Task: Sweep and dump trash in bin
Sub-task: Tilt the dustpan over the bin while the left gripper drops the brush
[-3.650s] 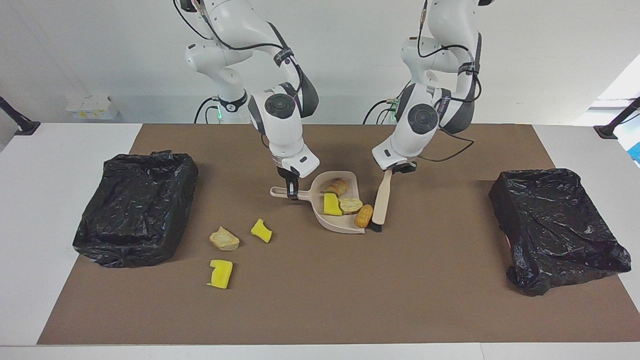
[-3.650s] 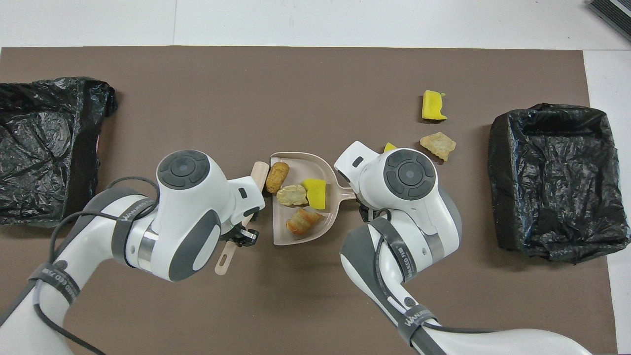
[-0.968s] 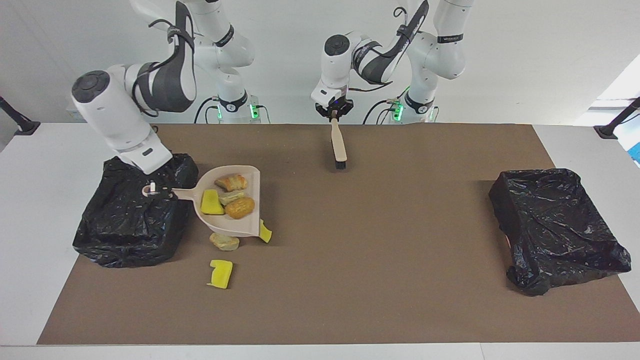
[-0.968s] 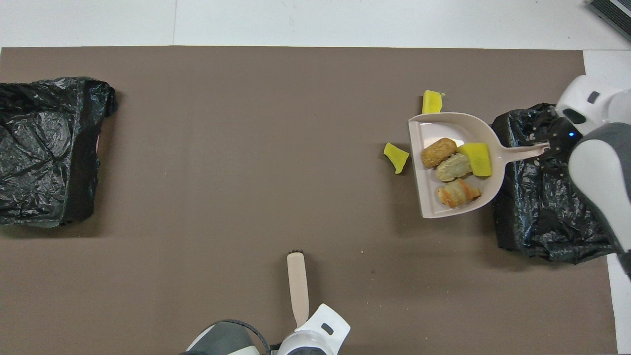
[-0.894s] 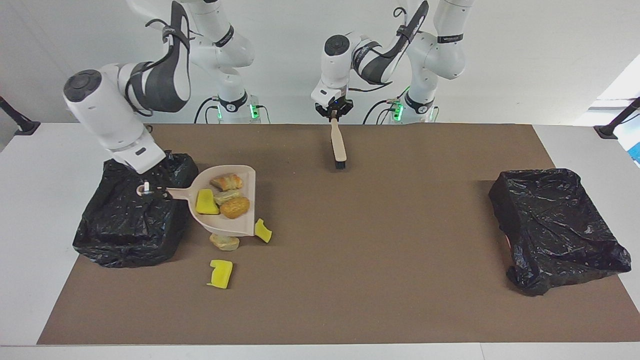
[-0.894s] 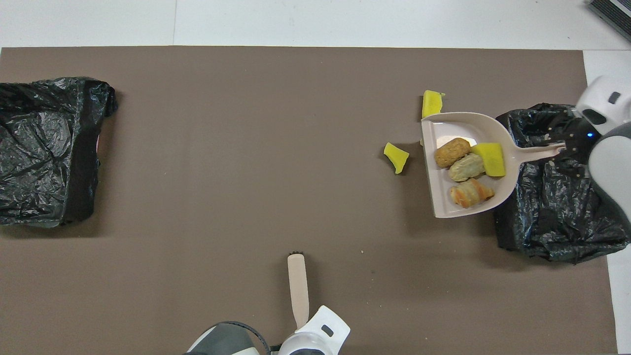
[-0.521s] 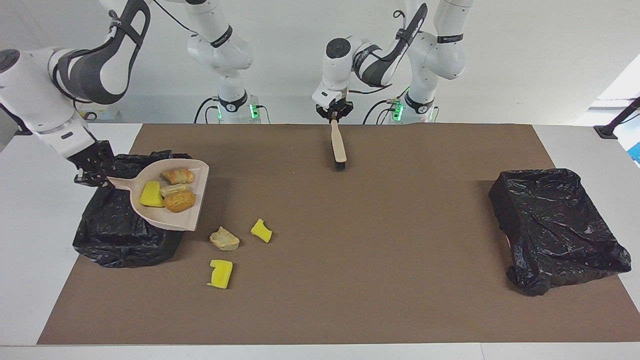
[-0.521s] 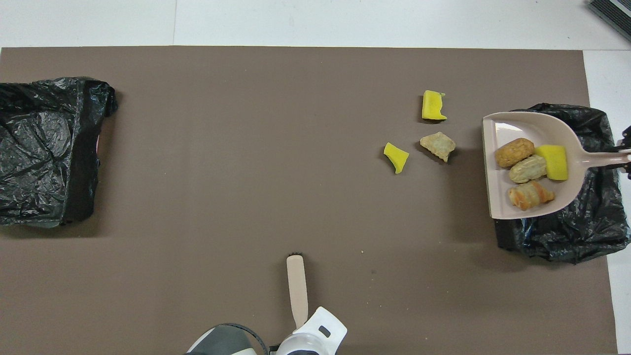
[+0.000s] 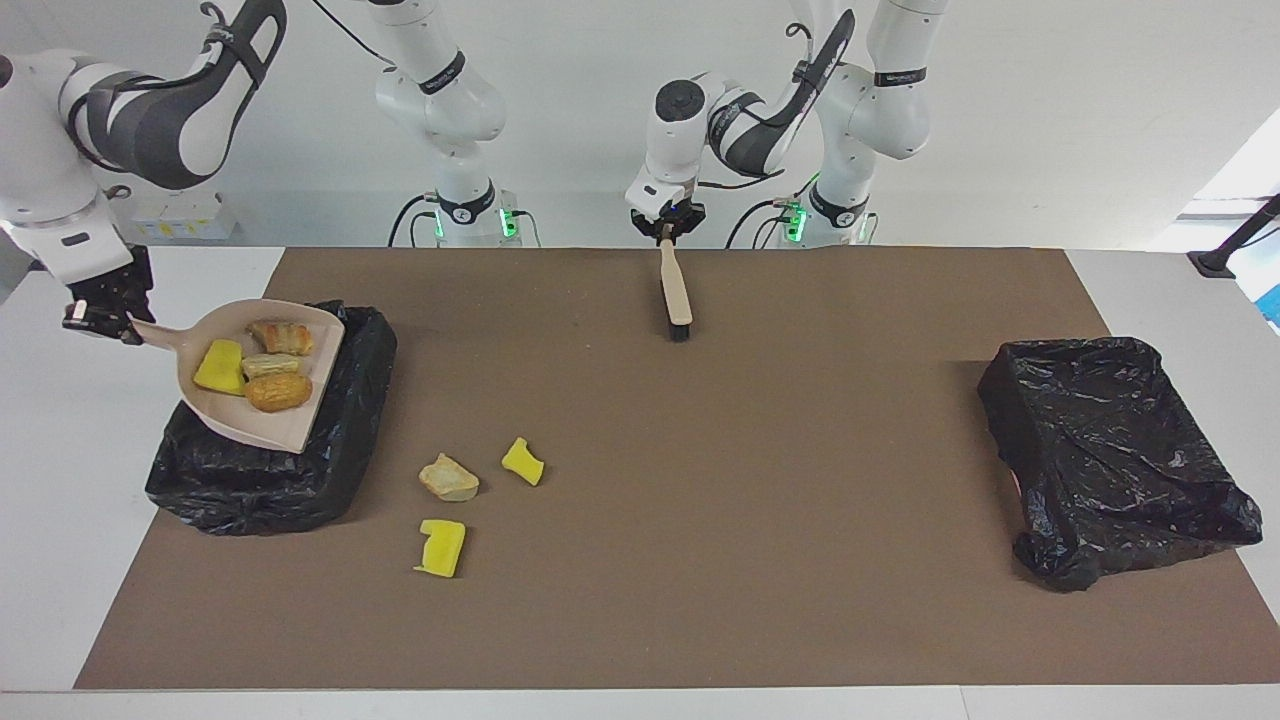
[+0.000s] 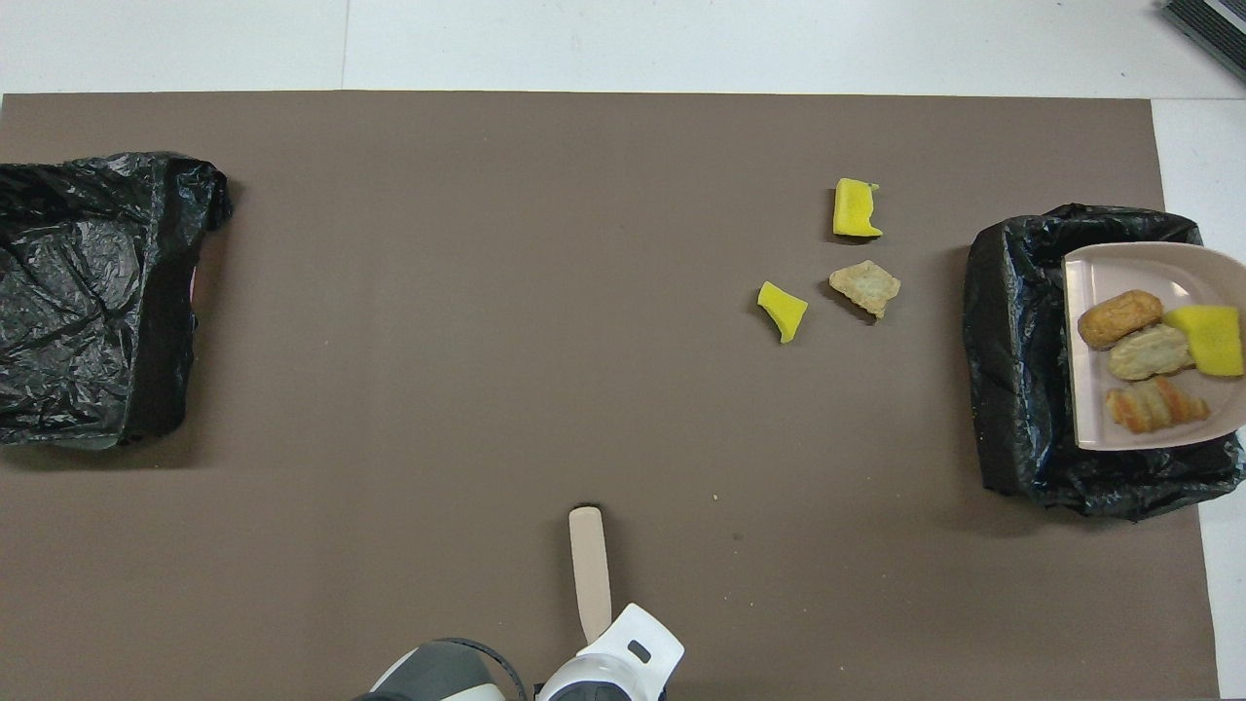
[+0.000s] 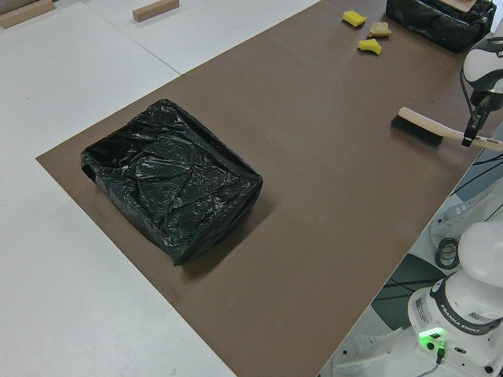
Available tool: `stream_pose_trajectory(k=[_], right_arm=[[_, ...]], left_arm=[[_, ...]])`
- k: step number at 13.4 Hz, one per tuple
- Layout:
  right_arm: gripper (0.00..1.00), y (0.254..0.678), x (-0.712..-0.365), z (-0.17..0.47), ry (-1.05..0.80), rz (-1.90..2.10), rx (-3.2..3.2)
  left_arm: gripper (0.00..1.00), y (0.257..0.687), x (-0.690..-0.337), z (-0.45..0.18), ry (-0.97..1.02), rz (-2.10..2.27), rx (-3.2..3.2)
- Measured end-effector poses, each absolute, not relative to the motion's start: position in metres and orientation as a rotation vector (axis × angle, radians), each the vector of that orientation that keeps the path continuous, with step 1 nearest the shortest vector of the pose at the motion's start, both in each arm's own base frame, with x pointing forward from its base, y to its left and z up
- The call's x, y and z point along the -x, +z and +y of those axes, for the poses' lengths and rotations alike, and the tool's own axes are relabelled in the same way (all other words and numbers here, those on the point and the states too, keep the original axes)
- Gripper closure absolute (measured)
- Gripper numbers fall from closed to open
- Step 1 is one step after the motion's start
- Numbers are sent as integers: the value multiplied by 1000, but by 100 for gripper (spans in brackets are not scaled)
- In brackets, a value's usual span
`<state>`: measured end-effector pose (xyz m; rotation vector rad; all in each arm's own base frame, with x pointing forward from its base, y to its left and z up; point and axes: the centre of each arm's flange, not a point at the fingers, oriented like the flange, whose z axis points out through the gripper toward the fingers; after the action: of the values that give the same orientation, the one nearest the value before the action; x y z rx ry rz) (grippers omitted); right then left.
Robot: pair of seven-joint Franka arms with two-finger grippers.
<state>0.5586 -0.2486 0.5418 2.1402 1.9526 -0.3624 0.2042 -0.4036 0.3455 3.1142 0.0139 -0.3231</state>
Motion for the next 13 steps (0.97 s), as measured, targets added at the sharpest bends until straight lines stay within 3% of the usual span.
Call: stream_pose_trajectory(k=[4,7,13], right_arm=[[69,545,-565,-219,-582,1749,-2081],[69,550,-568,-203,-666,1724,-2004],[69,597,-563,-166,-746,1684,-1799]], left_arm=[[31,341,-237,-395,-266,-8,-3066],[0,340,-290,-381,-221,-123,-3023],[0,372,-430,-371,46,-264,-3036]])
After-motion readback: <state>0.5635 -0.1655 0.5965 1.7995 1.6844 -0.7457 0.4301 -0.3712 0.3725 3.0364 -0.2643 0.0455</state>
